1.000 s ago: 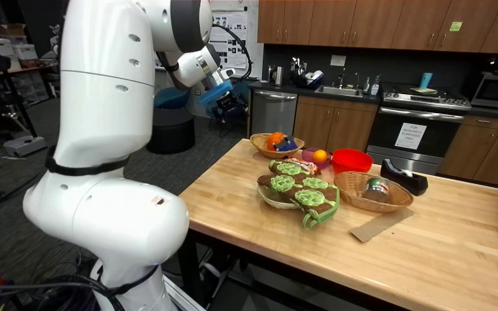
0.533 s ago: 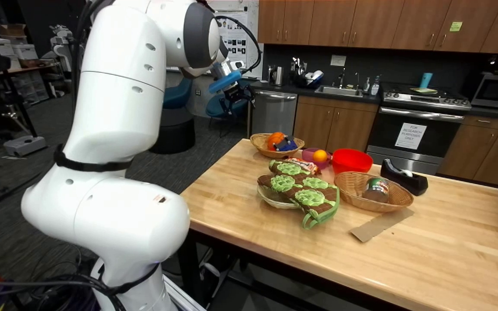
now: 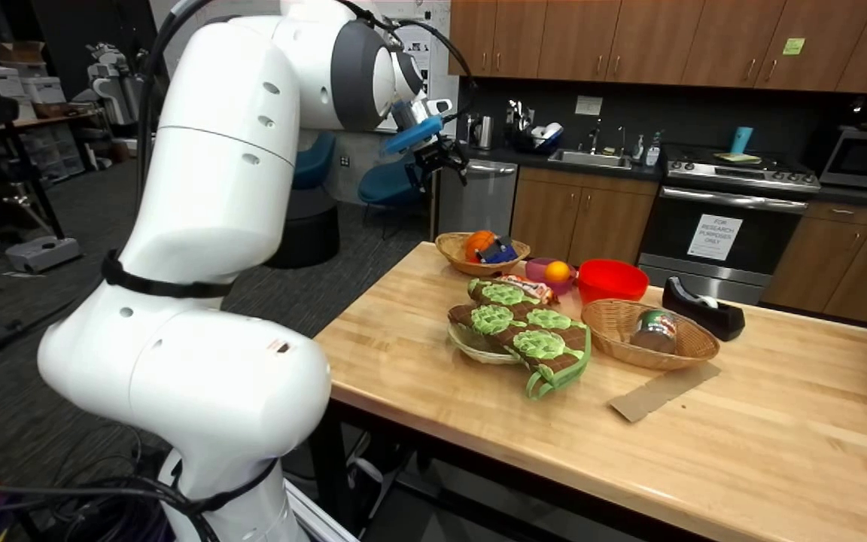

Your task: Pick up the small ball and put it into the red bowl

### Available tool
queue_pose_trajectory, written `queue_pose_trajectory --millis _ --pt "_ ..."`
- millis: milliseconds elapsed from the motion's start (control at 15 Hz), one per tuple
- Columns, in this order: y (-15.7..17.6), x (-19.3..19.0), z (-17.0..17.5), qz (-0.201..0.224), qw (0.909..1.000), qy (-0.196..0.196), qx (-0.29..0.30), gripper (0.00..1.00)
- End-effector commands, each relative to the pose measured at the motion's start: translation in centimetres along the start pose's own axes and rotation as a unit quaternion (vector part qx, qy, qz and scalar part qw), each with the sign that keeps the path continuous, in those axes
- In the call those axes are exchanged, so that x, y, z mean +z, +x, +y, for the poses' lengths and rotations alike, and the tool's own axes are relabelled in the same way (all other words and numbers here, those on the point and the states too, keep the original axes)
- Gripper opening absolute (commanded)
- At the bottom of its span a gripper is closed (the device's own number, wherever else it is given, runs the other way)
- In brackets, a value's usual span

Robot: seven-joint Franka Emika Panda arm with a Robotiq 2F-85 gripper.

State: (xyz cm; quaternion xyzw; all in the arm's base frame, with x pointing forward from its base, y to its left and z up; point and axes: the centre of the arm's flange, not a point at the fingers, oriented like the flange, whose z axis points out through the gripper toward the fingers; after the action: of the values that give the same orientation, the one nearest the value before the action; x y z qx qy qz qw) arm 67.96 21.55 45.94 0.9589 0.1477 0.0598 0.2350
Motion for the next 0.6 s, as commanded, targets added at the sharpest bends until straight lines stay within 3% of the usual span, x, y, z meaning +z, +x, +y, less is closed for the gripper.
queue_pose_trajectory --millis 0,267,533 --pt "0.7 -1.0 3.9 -0.003 0.9993 0.01 0.037 1.0" --pt "0.9 -1.0 6.5 -0.004 0.9976 0.023 0.065 1.0" --pt "0.9 0.5 5.4 -0.016 0.9948 0.073 0.069 1.0"
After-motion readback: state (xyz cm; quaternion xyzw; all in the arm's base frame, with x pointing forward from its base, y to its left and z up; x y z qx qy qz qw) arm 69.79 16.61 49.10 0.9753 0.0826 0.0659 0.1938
